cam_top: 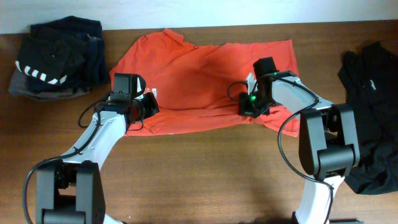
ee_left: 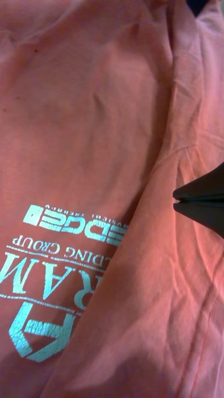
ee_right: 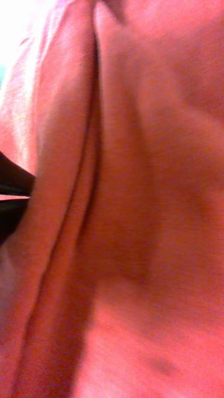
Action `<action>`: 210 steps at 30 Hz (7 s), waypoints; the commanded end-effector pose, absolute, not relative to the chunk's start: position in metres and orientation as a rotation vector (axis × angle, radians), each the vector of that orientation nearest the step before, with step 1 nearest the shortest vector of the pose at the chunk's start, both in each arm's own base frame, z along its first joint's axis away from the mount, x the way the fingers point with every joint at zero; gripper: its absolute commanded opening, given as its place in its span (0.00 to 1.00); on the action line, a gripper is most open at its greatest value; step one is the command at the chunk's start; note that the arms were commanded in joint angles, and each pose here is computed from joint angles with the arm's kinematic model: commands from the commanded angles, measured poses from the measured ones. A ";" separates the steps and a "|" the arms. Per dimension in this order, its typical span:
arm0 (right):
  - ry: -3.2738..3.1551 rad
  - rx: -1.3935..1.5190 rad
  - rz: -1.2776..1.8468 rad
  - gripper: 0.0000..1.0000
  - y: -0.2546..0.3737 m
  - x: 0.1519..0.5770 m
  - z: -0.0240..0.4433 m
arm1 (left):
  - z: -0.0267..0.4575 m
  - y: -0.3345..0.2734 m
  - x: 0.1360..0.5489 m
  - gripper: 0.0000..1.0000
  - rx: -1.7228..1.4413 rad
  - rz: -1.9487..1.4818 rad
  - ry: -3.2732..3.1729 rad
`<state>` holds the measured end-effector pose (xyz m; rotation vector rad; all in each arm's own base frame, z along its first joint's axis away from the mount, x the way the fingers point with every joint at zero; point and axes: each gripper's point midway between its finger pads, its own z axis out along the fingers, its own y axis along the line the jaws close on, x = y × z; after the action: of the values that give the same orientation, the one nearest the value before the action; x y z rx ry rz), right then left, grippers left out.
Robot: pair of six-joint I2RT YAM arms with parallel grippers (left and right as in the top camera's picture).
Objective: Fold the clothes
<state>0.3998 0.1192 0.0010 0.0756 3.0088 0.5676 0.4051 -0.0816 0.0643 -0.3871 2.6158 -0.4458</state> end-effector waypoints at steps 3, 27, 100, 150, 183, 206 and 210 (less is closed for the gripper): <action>2.961 0.046 0.333 0.10 0.091 0.420 -0.015 | 0.080 -0.086 0.411 0.01 -0.350 -0.466 2.581; 3.133 0.052 0.020 0.91 0.055 0.399 0.080 | 0.070 -0.061 0.403 0.09 -0.412 -0.273 2.613; 3.172 0.727 -0.150 0.27 -0.093 0.350 0.026 | 0.112 0.082 0.448 0.00 -0.629 0.203 2.612; 2.244 -1.465 0.215 1.00 0.386 0.364 0.082 | 0.138 0.120 0.416 0.99 -1.116 -0.149 2.531; 2.232 -1.663 0.289 0.71 0.412 0.338 0.006 | 0.136 0.119 0.410 0.99 -1.118 -0.134 2.556; 2.241 -1.630 0.276 0.30 0.407 0.349 0.007 | 0.135 0.123 0.409 0.99 -1.119 -0.107 2.555; 2.231 -1.624 0.277 0.16 0.409 0.351 0.009 | 0.135 0.123 0.409 0.99 -1.119 -0.107 2.554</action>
<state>0.3454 0.4069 0.0081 -1.6410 2.2347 0.2766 0.4073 0.1188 0.1225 -1.1249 2.5887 -0.1191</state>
